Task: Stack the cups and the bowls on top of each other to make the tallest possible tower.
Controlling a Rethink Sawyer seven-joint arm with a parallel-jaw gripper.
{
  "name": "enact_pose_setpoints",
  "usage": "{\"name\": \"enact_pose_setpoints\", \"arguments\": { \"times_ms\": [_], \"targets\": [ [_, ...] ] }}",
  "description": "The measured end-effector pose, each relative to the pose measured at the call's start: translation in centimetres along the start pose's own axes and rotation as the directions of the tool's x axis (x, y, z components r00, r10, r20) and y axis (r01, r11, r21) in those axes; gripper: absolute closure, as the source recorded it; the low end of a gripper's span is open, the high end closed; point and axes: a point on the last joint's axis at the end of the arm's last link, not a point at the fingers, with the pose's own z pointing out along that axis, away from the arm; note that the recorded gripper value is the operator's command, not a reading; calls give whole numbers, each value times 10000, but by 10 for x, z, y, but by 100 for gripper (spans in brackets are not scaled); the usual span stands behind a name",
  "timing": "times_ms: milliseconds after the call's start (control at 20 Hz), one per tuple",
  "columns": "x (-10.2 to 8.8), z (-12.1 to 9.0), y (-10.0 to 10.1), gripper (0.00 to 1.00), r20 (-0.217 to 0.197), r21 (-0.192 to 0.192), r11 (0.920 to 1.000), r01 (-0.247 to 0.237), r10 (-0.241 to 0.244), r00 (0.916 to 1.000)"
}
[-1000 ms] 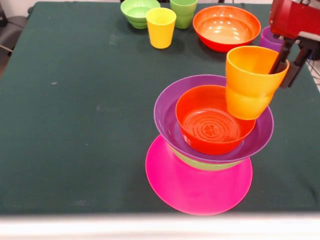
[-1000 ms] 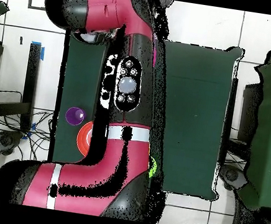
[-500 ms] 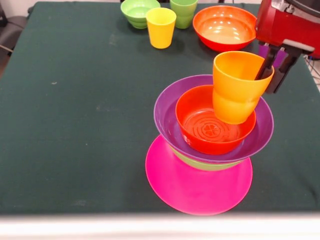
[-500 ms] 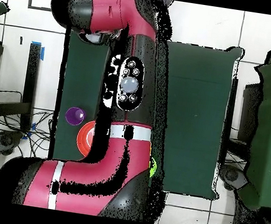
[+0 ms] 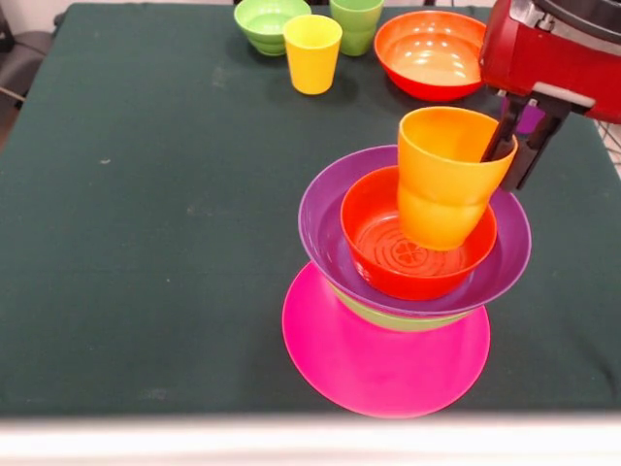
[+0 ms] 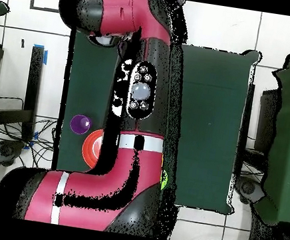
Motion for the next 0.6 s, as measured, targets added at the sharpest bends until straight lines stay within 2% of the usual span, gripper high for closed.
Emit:
{"name": "enact_pose_setpoints", "arguments": {
  "times_ms": [300,600],
  "targets": [
    [-8,2,-2,100,474,-167,9998,-107,115,9988],
    [-9,11,-4,100,614,-189,9997,-154,166,9980]
  ]
}}
